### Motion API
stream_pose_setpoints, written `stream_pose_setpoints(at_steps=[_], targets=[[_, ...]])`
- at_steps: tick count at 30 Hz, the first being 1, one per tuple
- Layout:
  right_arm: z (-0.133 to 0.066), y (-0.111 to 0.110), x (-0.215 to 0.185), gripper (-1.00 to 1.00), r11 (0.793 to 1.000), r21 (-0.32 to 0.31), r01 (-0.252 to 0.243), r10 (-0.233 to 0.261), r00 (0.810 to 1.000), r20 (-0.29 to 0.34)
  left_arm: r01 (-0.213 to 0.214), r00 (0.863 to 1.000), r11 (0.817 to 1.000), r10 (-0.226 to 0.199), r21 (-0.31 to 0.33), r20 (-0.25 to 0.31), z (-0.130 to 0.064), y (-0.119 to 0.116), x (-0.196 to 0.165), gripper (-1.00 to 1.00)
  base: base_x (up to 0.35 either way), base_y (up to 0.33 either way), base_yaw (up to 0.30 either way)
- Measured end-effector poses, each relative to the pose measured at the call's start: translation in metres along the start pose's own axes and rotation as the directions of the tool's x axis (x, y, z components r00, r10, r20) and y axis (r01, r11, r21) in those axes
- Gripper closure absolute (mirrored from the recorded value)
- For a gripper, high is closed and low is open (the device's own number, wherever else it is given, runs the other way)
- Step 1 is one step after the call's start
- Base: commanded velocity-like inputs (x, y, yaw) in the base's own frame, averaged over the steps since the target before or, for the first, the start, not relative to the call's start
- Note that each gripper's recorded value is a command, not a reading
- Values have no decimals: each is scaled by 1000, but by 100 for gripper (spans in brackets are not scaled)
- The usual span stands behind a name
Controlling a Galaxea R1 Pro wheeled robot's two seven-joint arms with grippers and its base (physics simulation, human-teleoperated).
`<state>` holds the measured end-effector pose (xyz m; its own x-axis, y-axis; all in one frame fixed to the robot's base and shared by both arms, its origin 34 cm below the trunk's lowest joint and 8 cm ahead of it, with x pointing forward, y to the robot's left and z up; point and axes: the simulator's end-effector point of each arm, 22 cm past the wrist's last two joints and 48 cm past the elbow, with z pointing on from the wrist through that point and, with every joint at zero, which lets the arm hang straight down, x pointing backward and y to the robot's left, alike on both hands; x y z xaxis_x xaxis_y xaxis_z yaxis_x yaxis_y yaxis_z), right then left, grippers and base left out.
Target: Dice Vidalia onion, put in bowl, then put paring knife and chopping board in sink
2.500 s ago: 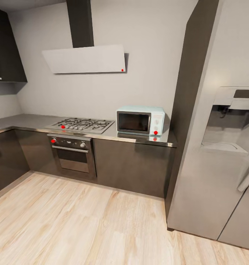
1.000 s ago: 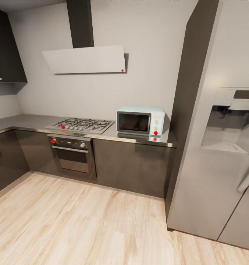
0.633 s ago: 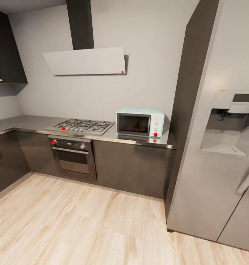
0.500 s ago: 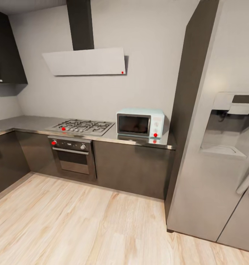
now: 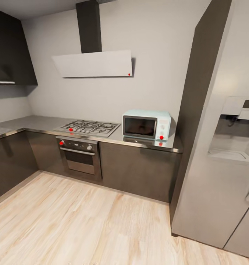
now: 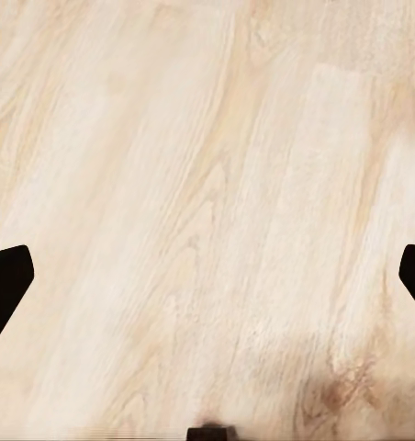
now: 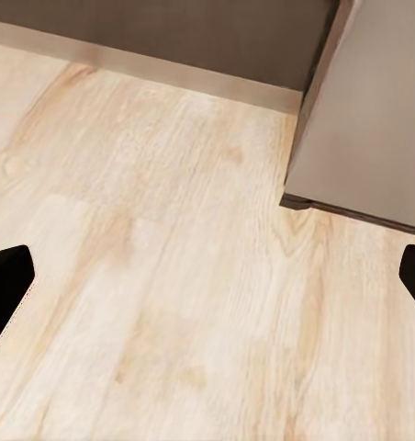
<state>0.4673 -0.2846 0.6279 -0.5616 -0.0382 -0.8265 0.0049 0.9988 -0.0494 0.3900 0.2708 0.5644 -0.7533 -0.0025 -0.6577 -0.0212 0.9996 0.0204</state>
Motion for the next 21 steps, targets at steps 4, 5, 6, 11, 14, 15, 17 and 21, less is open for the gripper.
stream_pose_setpoints(at_steps=[4,5,6,11,14,15,17,21], targets=[[-4,0,-5,-100,1000,0,0,0,1000,0,0,1000,1000,0,0,0,-5,0,-4,-100,0,0,260],[-4,-1,-6,-100,1000,0,0,0,1000,0,0,1000,1000,0,0,0,-6,0,-5,-100,0,0,262],[-5,-1,-7,-100,1000,0,0,0,1000,0,0,1000,1000,0,0,0,-7,0,-5,-100,0,0,262],[-10,-1,-13,-100,1000,0,0,0,1000,1,0,1000,1000,0,0,0,-13,0,-10,-100,0,0,262],[-12,-1,-16,-100,1000,0,0,0,1000,1,0,1000,1000,0,0,-1,-16,0,-12,-100,0,0,263],[-13,-1,-18,-100,1000,0,0,0,1000,1,0,1000,1000,0,0,-1,-17,0,-13,-100,0,0,263],[-15,-1,-20,-100,1000,0,0,0,1000,1,0,1000,1000,0,0,-1,-19,0,-15,-100,0,0,263],[-18,-1,-24,-100,1000,0,0,0,1000,1,0,1000,1000,0,0,-1,-24,1,-18,-100,0,0,263]])
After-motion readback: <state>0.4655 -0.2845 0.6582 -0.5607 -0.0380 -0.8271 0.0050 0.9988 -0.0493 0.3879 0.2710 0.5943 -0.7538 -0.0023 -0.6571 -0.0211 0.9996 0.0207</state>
